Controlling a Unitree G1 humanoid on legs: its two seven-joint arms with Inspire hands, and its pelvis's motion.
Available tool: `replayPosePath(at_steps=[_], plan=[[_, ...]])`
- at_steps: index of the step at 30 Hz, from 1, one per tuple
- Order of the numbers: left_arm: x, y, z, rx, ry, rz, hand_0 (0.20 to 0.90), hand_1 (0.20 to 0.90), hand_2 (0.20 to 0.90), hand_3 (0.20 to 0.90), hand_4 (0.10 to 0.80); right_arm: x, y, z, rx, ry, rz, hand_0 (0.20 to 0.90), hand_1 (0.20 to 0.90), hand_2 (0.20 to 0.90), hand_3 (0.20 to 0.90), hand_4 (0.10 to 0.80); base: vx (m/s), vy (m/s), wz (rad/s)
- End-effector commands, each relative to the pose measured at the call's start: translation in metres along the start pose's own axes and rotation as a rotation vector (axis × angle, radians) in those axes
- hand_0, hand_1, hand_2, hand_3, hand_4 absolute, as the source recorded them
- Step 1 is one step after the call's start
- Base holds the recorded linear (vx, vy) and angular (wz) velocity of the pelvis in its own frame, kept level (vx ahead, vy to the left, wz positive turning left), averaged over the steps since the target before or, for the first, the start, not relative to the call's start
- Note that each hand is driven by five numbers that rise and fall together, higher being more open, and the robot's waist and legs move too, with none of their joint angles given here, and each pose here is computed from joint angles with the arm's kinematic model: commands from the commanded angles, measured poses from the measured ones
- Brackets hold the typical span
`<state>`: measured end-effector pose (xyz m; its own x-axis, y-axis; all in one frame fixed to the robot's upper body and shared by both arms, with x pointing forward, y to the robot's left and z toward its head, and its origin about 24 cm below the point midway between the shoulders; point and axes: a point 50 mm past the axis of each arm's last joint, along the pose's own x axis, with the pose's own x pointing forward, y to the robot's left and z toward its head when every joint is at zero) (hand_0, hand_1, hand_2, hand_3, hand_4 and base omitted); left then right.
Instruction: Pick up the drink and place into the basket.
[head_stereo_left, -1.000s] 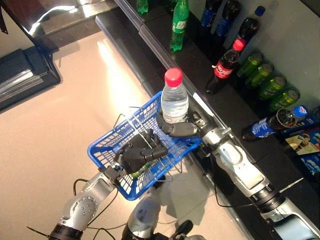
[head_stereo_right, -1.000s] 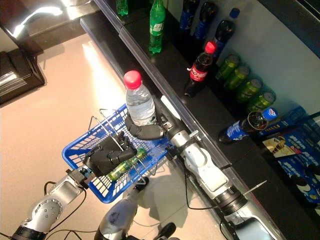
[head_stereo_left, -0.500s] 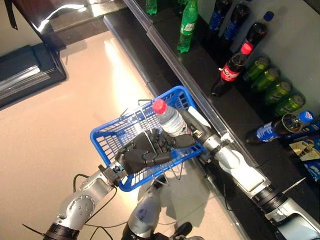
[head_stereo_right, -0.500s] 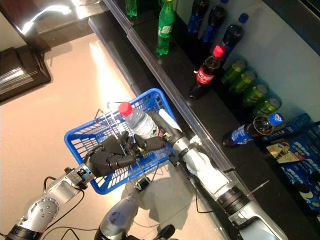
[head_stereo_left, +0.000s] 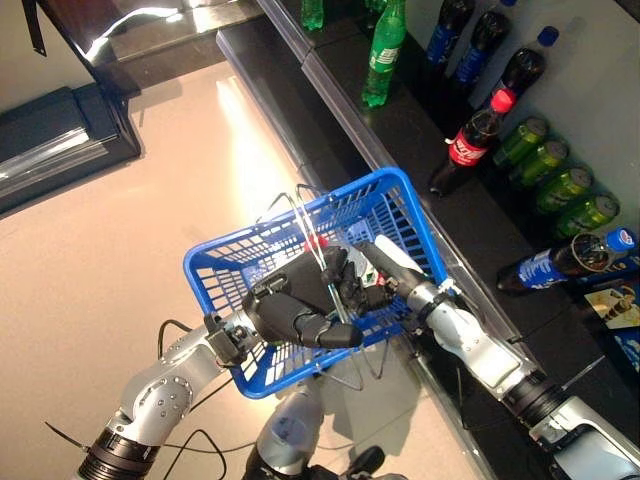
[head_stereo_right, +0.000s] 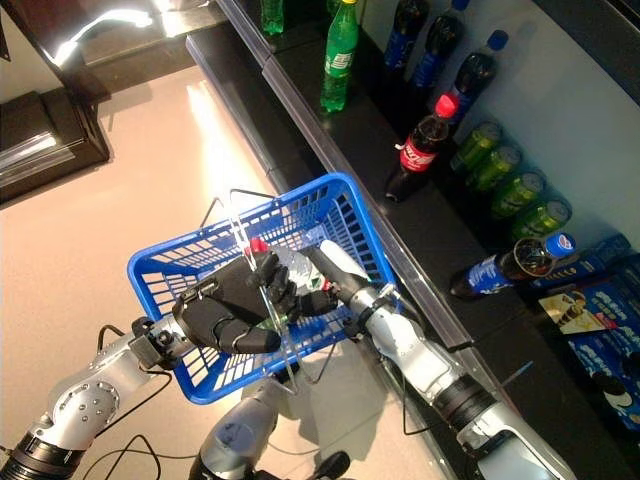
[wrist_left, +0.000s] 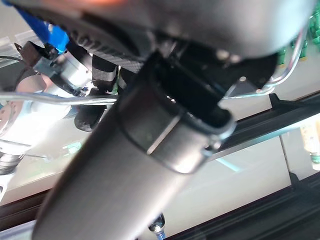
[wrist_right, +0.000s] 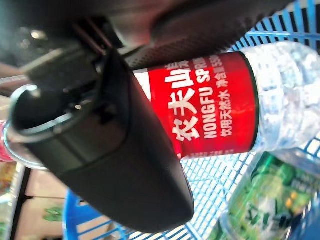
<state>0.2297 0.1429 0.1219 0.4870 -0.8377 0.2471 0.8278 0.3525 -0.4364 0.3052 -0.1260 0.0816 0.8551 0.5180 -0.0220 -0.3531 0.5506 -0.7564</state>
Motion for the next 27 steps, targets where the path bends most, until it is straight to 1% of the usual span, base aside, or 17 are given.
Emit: replayPosePath(at_steps=[1,5,12,15,27], plan=[[0.036,-0.074,0.030,0.036,-0.268,-0.587,0.300,0.300,0.300,0.200,0.100,0.016,0.005,0.038,-0.086,-0.206,0.000,0.300,0.300,0.300,0.200,0.100,0.000,0.000,0.00],[0.040,-0.077,0.028,0.057,-0.243,-0.617,0.300,0.300,0.300,0.200,0.100,0.022,0.005,0.045,-0.195,-0.221,0.025,0.300,0.300,0.300,0.200,0.100,0.000,0.000,0.00],[0.044,-0.079,0.026,0.075,-0.215,-0.650,0.300,0.300,0.300,0.200,0.100,0.030,0.008,0.052,-0.301,-0.236,0.075,0.300,0.300,0.300,0.200,0.100,0.000,0.000,0.00],[0.045,-0.081,0.025,0.081,-0.200,-0.668,0.300,0.300,0.300,0.200,0.100,0.033,0.011,0.054,-0.340,-0.239,0.098,0.300,0.300,0.300,0.200,0.100,0.083,-0.103,-0.01],[0.050,-0.085,0.023,0.102,-0.160,-0.746,0.300,0.300,0.300,0.200,0.100,0.047,0.028,0.044,-0.435,-0.137,0.208,0.300,0.300,0.300,0.200,0.100,0.001,-0.001,0.00]])
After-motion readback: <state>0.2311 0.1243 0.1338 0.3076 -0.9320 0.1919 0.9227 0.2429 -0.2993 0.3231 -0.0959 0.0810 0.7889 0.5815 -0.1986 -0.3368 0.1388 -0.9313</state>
